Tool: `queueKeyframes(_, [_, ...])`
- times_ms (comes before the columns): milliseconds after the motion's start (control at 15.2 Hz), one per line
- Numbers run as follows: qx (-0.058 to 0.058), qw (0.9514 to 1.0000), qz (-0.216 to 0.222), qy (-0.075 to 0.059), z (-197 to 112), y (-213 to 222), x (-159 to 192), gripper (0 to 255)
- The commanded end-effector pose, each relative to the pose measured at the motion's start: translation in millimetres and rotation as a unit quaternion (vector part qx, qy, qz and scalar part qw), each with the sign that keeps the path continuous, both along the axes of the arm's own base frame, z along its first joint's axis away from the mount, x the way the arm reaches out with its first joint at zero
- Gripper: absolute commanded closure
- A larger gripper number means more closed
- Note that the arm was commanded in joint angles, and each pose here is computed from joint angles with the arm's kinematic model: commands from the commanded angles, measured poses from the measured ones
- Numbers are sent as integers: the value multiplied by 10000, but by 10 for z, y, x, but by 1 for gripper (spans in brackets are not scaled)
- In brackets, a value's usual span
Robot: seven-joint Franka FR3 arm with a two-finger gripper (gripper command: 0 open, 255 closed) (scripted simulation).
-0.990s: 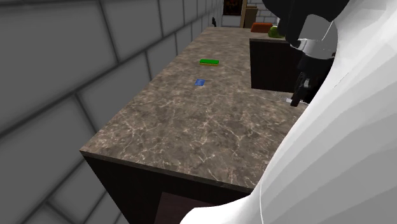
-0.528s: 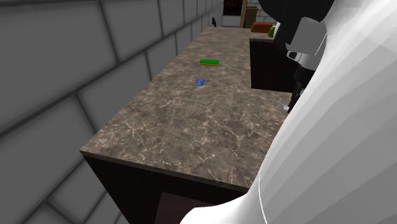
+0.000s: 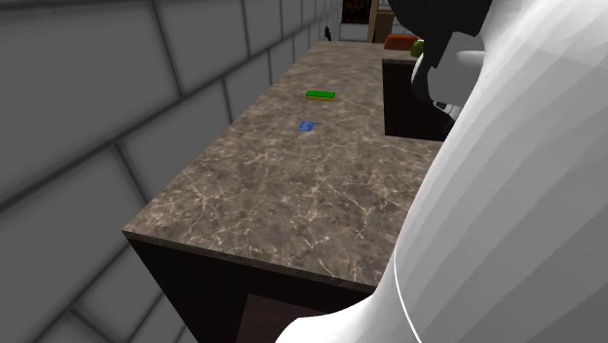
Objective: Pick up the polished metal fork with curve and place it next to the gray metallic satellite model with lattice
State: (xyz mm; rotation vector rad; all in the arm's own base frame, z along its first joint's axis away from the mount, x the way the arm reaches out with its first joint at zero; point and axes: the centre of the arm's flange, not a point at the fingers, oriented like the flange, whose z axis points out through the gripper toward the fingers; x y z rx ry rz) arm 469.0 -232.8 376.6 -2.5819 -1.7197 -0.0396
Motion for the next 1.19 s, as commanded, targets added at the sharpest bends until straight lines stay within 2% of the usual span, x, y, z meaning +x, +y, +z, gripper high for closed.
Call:
queueKeyframes(0, [-2,10000,-1,-2,-112,0,1,255])
queueKeyframes(264, [-2,10000,-1,-2,-323,0,1,255])
queueKeyframes(792, [-2,10000,-1,-2,-329,0,1,255])
queueKeyframes(858, [-2,10000,-1,-2,-329,0,1,0])
queueKeyframes(1122, [-2,10000,-1,-2,-329,0,1,0])
